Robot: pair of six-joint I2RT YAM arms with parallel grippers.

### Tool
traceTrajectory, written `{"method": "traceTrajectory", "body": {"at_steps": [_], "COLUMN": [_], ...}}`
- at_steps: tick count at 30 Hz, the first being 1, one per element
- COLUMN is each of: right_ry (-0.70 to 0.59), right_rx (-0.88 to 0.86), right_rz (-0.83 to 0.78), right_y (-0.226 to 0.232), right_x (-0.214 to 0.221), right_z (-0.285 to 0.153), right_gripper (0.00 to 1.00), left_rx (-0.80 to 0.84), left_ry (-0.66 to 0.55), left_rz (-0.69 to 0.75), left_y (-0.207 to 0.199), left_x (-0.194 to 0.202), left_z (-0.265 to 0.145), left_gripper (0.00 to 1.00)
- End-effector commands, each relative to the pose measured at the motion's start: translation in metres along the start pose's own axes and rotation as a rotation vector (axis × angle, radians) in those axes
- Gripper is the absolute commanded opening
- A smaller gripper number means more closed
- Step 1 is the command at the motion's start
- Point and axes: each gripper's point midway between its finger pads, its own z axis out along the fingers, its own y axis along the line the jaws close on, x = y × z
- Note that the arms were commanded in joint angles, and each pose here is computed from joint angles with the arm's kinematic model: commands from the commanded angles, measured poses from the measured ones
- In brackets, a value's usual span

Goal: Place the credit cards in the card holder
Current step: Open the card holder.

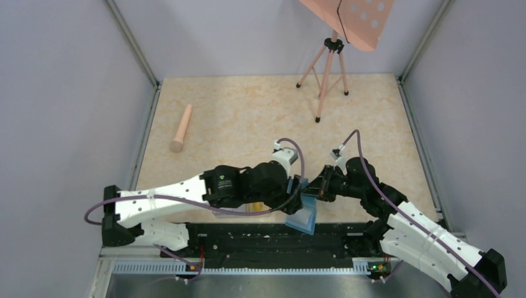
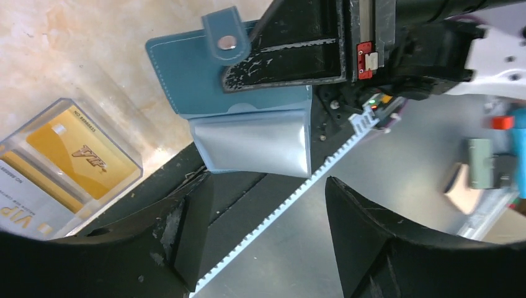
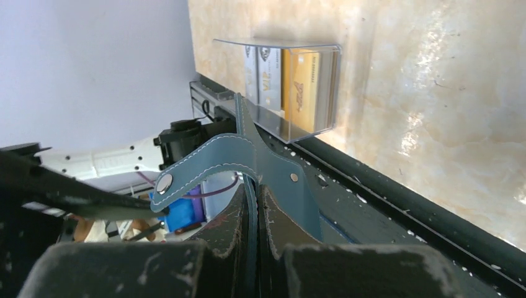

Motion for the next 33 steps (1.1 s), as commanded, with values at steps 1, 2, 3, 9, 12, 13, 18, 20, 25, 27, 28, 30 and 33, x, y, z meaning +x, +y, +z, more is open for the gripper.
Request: {"method": "traceTrajectory", "body": {"at_steps": [1,2,3,9,12,13,18,20,25,27,28,30,33], "right_ry": [-0.050,-0.049,-0.050,-0.051,-0.050,-0.049,-0.037,-0.031,-0.020,-0.012,-0.005,0.002,0.007], "right_rx": [-0.004,0.000,0.003,0.013,0.013,0.012,0.006,0.005,0.000,-0.005,-0.011,-0.032,-0.055], "right_rz": [-0.009,-0.006,-0.003,0.006,0.007,0.008,0.000,-0.001,-0.006,-0.011,-0.014,-0.021,-0.030], "right_y": [0.017,0.016,0.016,0.012,0.012,0.011,0.012,0.012,0.011,0.012,0.013,0.015,0.018], "right_x": [-0.015,-0.015,-0.015,-0.014,-0.013,-0.013,-0.011,-0.010,-0.007,-0.005,-0.004,-0.002,0.001], "right_z": [-0.004,-0.004,-0.004,-0.005,-0.005,-0.005,-0.006,-0.006,-0.006,-0.006,-0.007,-0.008,-0.011], "right_gripper": [0.00,0.00,0.00,0.00,0.00,0.00,0.00,0.00,0.00,0.00,0.00,0.00,0.00], "left_rx": [-0.201,-0.217,-0.227,-0.278,-0.346,-0.370,-0.463,-0.476,-0.451,-0.456,-0.459,-0.465,-0.467], "left_ry": [0.056,0.070,0.080,0.114,0.136,0.139,0.106,0.089,0.066,0.054,0.050,0.033,0.010], "left_rz": [0.137,0.145,0.158,0.177,0.179,0.178,0.162,0.161,0.134,0.111,0.102,0.083,0.068], "left_y": [0.013,0.009,0.004,-0.014,-0.007,-0.004,0.014,0.019,0.026,0.033,0.036,0.042,0.048], "left_x": [0.013,0.017,0.020,0.044,0.054,0.055,0.050,0.047,0.044,0.042,0.041,0.036,0.027], "left_z": [0.017,0.023,0.028,0.056,0.064,0.064,0.055,0.050,0.044,0.042,0.041,0.039,0.037], "left_gripper": [0.72,0.72,0.72,0.74,0.74,0.73,0.67,0.67,0.67,0.67,0.67,0.67,0.68]}}
